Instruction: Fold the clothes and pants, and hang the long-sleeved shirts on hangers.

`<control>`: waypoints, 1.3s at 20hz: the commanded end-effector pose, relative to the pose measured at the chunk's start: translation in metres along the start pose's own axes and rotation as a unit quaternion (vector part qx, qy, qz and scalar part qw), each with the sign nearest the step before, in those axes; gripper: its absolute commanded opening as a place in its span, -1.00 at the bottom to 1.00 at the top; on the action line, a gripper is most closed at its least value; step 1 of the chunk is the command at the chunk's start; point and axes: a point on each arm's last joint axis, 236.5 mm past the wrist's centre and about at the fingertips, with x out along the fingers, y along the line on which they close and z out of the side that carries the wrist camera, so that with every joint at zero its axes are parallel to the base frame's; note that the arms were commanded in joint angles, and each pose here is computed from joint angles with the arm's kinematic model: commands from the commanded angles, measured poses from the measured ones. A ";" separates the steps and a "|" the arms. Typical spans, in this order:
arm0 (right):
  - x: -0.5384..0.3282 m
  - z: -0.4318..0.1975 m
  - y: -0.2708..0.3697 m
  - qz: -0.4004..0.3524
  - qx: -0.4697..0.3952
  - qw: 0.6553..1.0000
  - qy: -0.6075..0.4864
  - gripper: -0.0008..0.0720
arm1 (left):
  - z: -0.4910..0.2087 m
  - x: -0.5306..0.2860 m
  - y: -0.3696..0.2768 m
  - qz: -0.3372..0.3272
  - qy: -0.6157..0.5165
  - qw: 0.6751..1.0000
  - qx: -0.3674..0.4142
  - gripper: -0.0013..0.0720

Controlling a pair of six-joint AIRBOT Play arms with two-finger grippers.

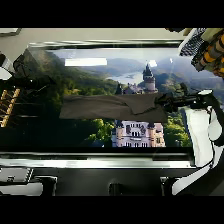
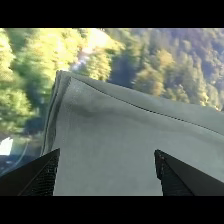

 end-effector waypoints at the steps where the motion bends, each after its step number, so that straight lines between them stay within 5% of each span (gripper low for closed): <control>1: 0.017 -0.006 0.006 -0.017 -0.019 1.000 0.014 0.25 | 0.000 0.000 0.000 0.000 0.000 1.000 0.000 0.90; 4: 0.016 -0.006 0.012 -0.021 -0.029 0.999 0.013 -0.76 | 0.000 0.000 0.000 0.000 0.000 1.000 0.000 0.83; 5: 0.011 -0.005 0.017 -0.022 -0.034 0.999 0.007 -0.89 | 0.000 0.000 0.000 0.000 0.001 1.000 -0.001 0.54; 7: -0.005 -0.003 0.031 -0.030 -0.037 0.999 -0.009 -0.89 | -0.003 0.000 -0.004 -0.008 0.007 1.000 -0.004 -0.72; 8: -0.015 -0.004 0.039 -0.038 -0.037 0.998 -0.014 -0.89 | -0.005 0.001 -0.011 -0.021 0.010 1.000 -0.013 -0.92; 12: -0.065 -0.013 0.070 -0.084 -0.053 0.994 -0.043 -0.89 | -0.032 0.041 -0.062 -0.079 0.060 0.994 -0.052 -0.93; 19: -0.134 -0.049 0.134 -0.105 -0.079 0.986 -0.099 -0.89 | -0.131 0.151 -0.246 -0.234 0.131 0.956 -0.117 -0.93; 26: -0.175 -0.094 0.178 -0.111 -0.116 0.980 -0.118 -0.89 | -0.256 0.197 -0.352 -0.271 0.180 0.937 -0.124 -0.93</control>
